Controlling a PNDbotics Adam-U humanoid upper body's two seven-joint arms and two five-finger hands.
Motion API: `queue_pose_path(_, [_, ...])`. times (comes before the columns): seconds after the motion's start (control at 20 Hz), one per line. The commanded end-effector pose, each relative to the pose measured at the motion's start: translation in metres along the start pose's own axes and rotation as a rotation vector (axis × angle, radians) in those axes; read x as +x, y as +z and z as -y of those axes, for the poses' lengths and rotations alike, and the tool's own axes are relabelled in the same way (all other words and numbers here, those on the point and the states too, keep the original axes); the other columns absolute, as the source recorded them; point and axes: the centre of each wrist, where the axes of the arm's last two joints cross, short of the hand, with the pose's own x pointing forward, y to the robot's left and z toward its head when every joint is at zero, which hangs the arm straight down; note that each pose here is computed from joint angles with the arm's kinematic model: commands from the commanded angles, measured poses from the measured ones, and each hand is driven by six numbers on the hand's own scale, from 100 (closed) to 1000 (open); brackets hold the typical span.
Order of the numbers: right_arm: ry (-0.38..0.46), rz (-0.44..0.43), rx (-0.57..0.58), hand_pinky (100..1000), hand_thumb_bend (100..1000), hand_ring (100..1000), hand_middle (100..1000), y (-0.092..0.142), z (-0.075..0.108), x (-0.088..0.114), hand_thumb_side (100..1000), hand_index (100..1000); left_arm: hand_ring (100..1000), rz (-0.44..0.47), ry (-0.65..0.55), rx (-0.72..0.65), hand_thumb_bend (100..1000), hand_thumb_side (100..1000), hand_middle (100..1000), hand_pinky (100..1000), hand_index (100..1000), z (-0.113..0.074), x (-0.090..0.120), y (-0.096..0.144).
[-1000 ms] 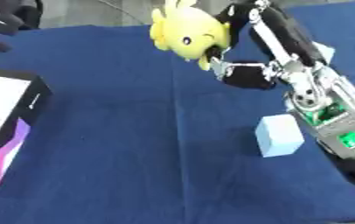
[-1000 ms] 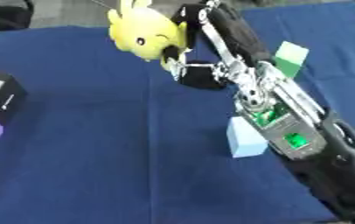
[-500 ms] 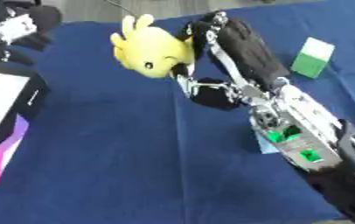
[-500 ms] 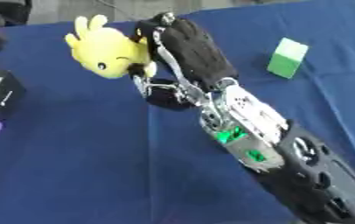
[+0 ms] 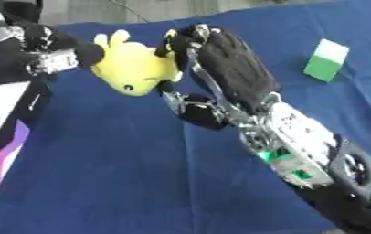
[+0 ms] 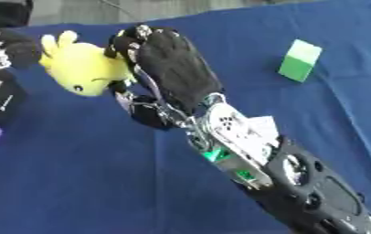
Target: Pick up the objects with one hand, pass them to the other hand, and then place them into the box on the other side of the table.
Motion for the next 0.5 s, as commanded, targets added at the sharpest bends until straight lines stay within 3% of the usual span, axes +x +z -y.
queue_pose_path(0.05, [-0.008,0.048,-0.031,603,130,495,404,-0.006,0.0087,0.0084,100,459,887,0.022,-0.059,-0.016,694,579,778,872,890,-0.0028,0.0083,0.0037])
queue_pose_path(0.25, [-0.029,0.076,-0.039,604,123,492,406,-0.0084,0.0093,0.0122,100,458,895,0.039,-0.099,-0.069,766,581,785,881,889,-0.0006,0.0109,0.0022])
queue_pose_path(0.35, [-0.042,0.092,-0.041,605,124,492,406,-0.0091,0.0094,0.0136,100,458,894,0.04,-0.115,-0.099,759,575,786,879,887,0.0007,0.0115,0.0])
queue_pose_path(0.5, [-0.055,0.104,-0.047,604,115,491,406,-0.0099,0.0101,0.014,100,459,858,0.039,-0.125,-0.137,613,532,726,839,851,0.0012,0.0106,-0.0049])
